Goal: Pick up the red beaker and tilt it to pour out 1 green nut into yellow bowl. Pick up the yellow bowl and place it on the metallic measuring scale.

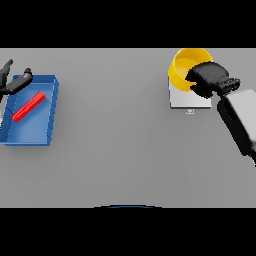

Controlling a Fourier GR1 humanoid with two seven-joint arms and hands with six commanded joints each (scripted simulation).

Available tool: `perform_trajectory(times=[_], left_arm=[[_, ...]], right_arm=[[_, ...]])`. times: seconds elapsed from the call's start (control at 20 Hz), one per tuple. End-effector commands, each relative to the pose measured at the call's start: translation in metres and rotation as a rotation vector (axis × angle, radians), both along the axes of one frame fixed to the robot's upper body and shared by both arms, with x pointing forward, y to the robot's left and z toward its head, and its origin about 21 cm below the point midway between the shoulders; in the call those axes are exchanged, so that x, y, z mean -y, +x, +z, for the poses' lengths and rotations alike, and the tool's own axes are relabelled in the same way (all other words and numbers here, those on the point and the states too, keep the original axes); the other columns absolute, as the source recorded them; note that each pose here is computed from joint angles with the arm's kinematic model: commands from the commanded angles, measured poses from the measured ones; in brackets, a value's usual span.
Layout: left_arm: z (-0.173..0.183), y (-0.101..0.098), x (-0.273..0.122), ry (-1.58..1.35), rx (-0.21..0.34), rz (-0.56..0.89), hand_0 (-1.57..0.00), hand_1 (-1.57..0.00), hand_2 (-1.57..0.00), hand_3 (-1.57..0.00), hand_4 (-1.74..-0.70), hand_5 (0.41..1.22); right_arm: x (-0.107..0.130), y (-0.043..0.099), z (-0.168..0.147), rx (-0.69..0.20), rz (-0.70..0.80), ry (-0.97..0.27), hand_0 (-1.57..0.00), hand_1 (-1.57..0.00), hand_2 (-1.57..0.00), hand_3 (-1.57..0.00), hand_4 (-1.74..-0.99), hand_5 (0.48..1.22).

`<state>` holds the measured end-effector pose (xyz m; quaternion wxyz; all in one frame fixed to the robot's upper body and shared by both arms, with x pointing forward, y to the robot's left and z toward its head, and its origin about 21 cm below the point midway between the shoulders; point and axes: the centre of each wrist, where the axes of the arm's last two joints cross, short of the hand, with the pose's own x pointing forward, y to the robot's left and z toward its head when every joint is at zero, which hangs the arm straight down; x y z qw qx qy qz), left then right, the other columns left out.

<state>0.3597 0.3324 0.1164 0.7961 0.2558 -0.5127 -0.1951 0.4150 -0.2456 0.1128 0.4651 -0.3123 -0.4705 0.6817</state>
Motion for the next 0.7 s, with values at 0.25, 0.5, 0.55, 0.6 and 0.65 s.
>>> perform_trajectory(times=[0.25, 0.5, 0.55, 0.6, 0.65], left_arm=[[-0.004, -0.004, -0.002, 0.012, -0.002, 0.004, 0.0, 0.0, 0.0, 0.0, -0.86, 0.809], [0.001, 0.0, -0.005, 0.02, 0.0, -0.007, 0.0, 0.0, 0.0, 0.0, -0.84, 0.788], [-0.002, 0.0, -0.001, 0.016, -0.006, -0.014, 0.0, 0.0, 0.0, 0.0, -0.84, 0.783], [-0.002, -0.002, -0.001, 0.021, -0.005, -0.013, 0.0, 0.0, 0.0, 0.0, -0.84, 0.78], [0.0, -0.002, -0.001, 0.022, -0.009, -0.009, 0.0, 0.0, 0.0, 0.0, -0.84, 0.779]], right_arm=[[0.011, 0.002, -0.026, -0.044, -0.023, 0.015, -1.57, -1.57, -1.39, -1.37, -1.741, 1.221], [0.013, 0.005, -0.032, -0.066, -0.045, 0.005, -1.57, -1.57, -1.38, -1.42, -1.741, 1.221], [0.013, 0.005, -0.034, -0.067, -0.045, 0.008, -1.57, -1.57, -1.37, -1.45, -1.741, 1.221], [0.014, 0.005, -0.036, -0.072, -0.046, 0.014, -1.57, -1.57, -1.4, -1.38, -1.741, 1.221], [0.015, 0.005, -0.033, -0.074, -0.047, 0.016, -1.57, -1.5, -1.44, -1.25, -1.741, 1.221]])
